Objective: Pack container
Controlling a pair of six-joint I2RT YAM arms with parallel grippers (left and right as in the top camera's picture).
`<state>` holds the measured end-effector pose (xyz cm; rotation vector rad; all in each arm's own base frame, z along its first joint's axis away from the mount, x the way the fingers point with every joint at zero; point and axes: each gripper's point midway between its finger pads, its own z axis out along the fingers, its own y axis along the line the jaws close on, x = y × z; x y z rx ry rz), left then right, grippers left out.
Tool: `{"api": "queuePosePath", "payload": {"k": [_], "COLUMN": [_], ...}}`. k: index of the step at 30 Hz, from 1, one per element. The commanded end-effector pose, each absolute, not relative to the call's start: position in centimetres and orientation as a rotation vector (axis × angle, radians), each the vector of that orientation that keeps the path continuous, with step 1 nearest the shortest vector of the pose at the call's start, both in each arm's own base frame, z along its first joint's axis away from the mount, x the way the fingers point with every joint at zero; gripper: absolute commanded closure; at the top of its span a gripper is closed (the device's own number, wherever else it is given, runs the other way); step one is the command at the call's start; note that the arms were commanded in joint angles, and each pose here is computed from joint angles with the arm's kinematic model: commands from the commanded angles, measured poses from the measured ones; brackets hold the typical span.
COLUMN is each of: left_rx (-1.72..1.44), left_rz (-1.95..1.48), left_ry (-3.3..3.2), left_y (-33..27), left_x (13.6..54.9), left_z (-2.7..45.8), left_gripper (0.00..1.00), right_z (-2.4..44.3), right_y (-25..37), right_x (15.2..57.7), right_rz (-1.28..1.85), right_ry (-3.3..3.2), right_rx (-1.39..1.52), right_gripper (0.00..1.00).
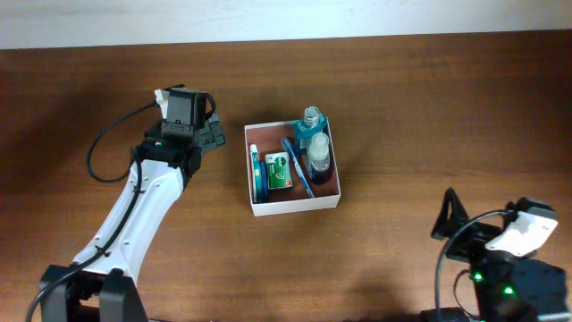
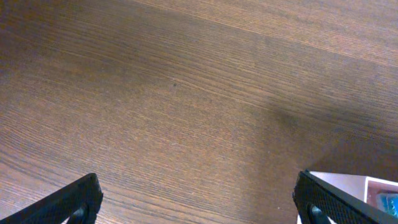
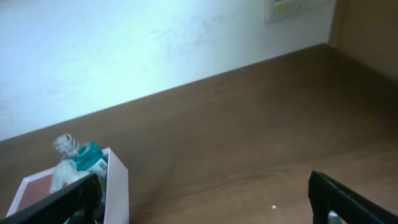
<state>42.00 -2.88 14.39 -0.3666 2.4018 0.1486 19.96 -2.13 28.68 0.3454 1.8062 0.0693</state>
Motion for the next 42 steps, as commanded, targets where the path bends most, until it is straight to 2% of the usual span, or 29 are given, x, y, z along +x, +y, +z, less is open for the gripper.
{"api": "queuePosePath", "payload": {"k": [1, 5, 15, 31, 42], "left_rx": [-0.370, -0.370, -0.370, -0.370, -0.370], "left_rz": [0.158, 0.158, 0.158, 0.158, 0.158], "left_ry": [2.378, 2.378, 2.378, 2.378, 2.378], "left_y": [-2.6, -2.6, -2.6, -2.6, -2.6], "left_x": [42.2, 42.2, 42.2, 42.2, 42.2], "left_z": [15.3, 15.3, 15.3, 15.3, 15.3], "left_gripper": [0.01, 0.01, 0.01, 0.01, 0.01], "right_z": [26.4, 24.7, 24.1, 29.5, 29.6], "right_y": [-1.7, -1.2, -1.1, -0.6, -0.8], "right_x": [20.4, 20.9, 21.8, 22.0, 21.9], "right_rz": [0.105, 0.142, 0.173, 0.246, 0.240], "right_ry": [1.778, 1.709, 1.555, 1.175, 1.158], "right_rx": [0.333, 0.309, 0.290, 0.228, 0.237], "right_gripper": [0.02, 0.02, 0.02, 0.02, 0.02]}}
